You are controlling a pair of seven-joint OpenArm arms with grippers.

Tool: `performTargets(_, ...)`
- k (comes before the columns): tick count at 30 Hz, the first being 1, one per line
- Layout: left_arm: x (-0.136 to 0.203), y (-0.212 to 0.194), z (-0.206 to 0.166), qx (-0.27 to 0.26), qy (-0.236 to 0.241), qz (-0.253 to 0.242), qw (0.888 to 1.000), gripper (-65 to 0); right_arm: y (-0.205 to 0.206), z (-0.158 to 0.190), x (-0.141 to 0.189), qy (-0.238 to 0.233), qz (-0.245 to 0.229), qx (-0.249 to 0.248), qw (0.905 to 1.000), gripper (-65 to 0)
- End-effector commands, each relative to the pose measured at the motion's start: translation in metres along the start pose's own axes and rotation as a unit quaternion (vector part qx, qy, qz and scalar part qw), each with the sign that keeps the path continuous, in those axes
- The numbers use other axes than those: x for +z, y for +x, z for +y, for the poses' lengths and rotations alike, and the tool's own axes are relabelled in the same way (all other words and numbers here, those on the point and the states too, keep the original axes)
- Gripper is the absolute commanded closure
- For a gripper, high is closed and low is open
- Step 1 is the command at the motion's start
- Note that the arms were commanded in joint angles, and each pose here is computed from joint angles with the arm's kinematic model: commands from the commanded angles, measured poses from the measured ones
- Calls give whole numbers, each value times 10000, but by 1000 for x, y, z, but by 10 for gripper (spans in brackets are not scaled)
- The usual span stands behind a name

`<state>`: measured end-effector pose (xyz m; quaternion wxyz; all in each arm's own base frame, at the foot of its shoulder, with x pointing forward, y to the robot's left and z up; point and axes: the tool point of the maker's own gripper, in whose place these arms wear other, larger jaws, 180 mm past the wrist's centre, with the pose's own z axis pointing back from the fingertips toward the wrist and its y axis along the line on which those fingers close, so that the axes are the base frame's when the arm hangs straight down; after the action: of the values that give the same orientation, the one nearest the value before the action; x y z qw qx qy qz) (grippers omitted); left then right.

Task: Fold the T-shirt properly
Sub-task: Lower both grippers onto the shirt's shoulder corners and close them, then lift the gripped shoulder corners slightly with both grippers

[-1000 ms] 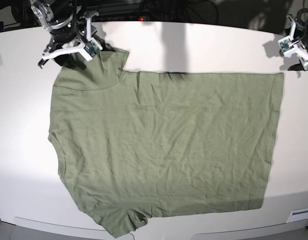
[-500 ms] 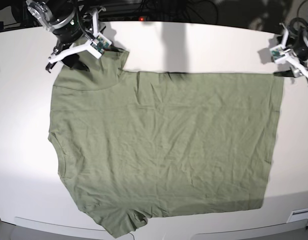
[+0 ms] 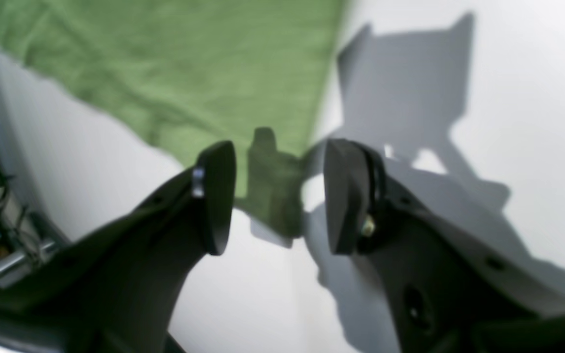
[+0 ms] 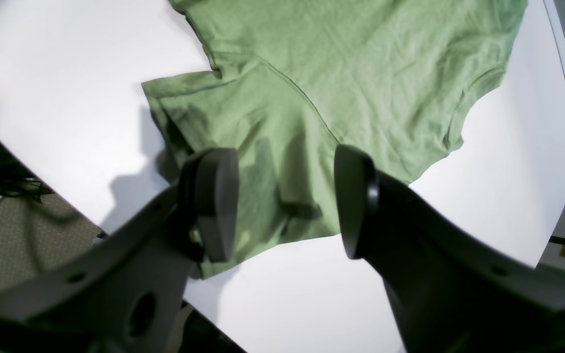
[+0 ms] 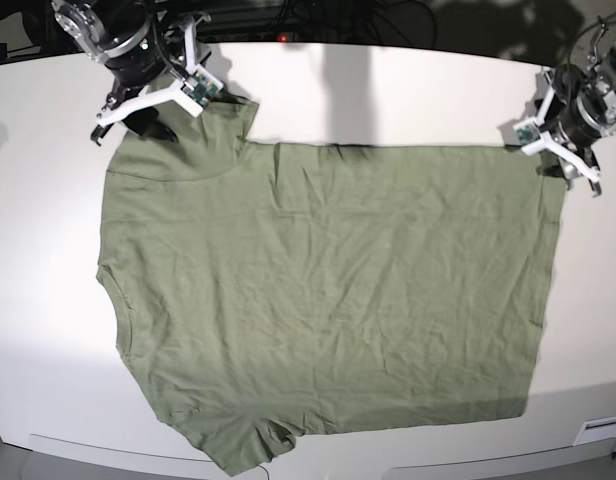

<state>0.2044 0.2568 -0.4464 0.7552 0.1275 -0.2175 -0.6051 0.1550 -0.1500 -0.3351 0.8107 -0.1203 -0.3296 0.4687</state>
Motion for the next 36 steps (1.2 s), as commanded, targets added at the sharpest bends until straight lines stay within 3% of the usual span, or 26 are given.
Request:
performTargets(1, 0, -20, -9, -129, -198, 350, 9991, -294, 6, -6, 4, -95, -120, 19, 9999, -316)
performTargets(5, -2, -28, -15, -64, -303, 457, 9985, -294, 6, -6, 4, -94, -118, 20, 9999, -316)
performTargets(12, -3, -19, -16, 131, -374, 213, 9990, -294, 6, -6, 4, -93, -124, 16, 9999, -316)
performTargets(19, -9, 1, -55, 192, -707, 81, 9973, -289, 11, 3, 4, 151, -258, -278, 9992, -316)
performTargets(25, -15, 14, -65, 308, -732, 88, 9968, -182, 13, 6, 4, 232, -305, -373, 9986, -316)
performTargets(29, -14, 6, -65, 291, -734, 304, 9964, -1, 13, 6, 4, 234, -306, -367, 9986, -316)
performTargets(36, -13, 3, -64, 264, -724, 382, 9963, 0, 5, 23, 5, 709, -96, -199, 9972, -317)
